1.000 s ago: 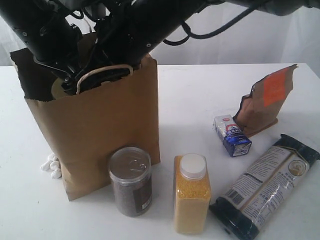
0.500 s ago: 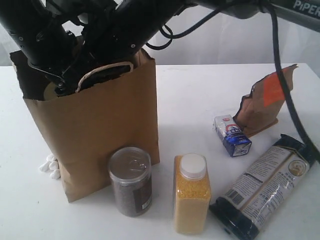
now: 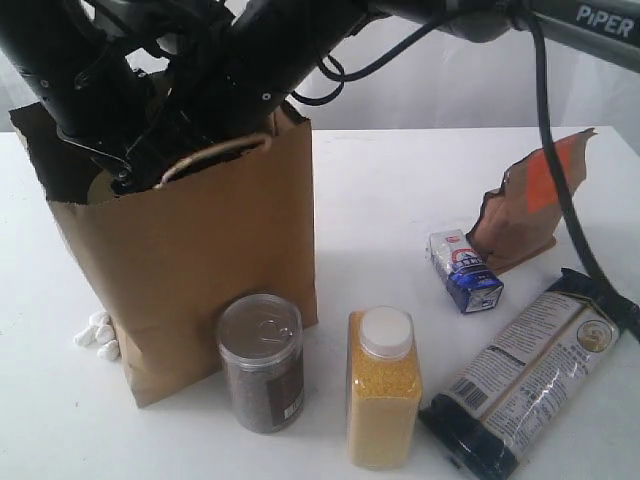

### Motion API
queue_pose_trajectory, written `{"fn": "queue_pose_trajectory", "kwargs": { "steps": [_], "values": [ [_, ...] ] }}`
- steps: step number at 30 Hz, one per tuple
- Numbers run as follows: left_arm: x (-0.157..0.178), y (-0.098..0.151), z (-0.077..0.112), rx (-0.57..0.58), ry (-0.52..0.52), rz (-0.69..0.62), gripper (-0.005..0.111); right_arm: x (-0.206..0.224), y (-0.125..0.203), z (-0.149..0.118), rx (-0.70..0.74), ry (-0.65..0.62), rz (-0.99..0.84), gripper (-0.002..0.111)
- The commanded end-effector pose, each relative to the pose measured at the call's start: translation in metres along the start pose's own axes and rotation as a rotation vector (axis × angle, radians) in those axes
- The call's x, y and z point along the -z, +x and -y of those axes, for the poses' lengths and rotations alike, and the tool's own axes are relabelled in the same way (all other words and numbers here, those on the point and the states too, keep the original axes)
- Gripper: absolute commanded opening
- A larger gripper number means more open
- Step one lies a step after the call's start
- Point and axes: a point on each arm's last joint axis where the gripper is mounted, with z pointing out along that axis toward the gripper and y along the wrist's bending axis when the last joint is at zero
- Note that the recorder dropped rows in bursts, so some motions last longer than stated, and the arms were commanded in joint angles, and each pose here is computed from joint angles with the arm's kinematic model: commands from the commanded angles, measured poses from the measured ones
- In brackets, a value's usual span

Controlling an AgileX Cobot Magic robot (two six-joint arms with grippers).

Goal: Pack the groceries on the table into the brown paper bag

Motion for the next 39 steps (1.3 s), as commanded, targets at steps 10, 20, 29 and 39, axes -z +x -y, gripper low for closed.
{"fn": "queue_pose_trajectory", "kwargs": {
  "steps": [10,20,29,39],
  "values": [
    [0.016,-0.005,0.009,-0.007,0.023,0.080,0.105,-0.019,0.009,-0.004,-0.025,-0.068,-0.069,0.000],
    [0.016,-0.005,0.010,-0.029,0.031,0.090,0.105,0.054,-0.018,-0.041,0.136,0.001,0.099,0.000],
    [0.032,-0.005,0.012,-0.041,-0.011,0.142,0.105,0.069,-0.025,-0.046,0.157,0.043,0.172,0.000],
    [0.090,0.004,0.034,-0.069,-0.033,0.293,0.105,0.097,-0.027,-0.060,0.201,0.089,0.197,0.000]
  ]
}}
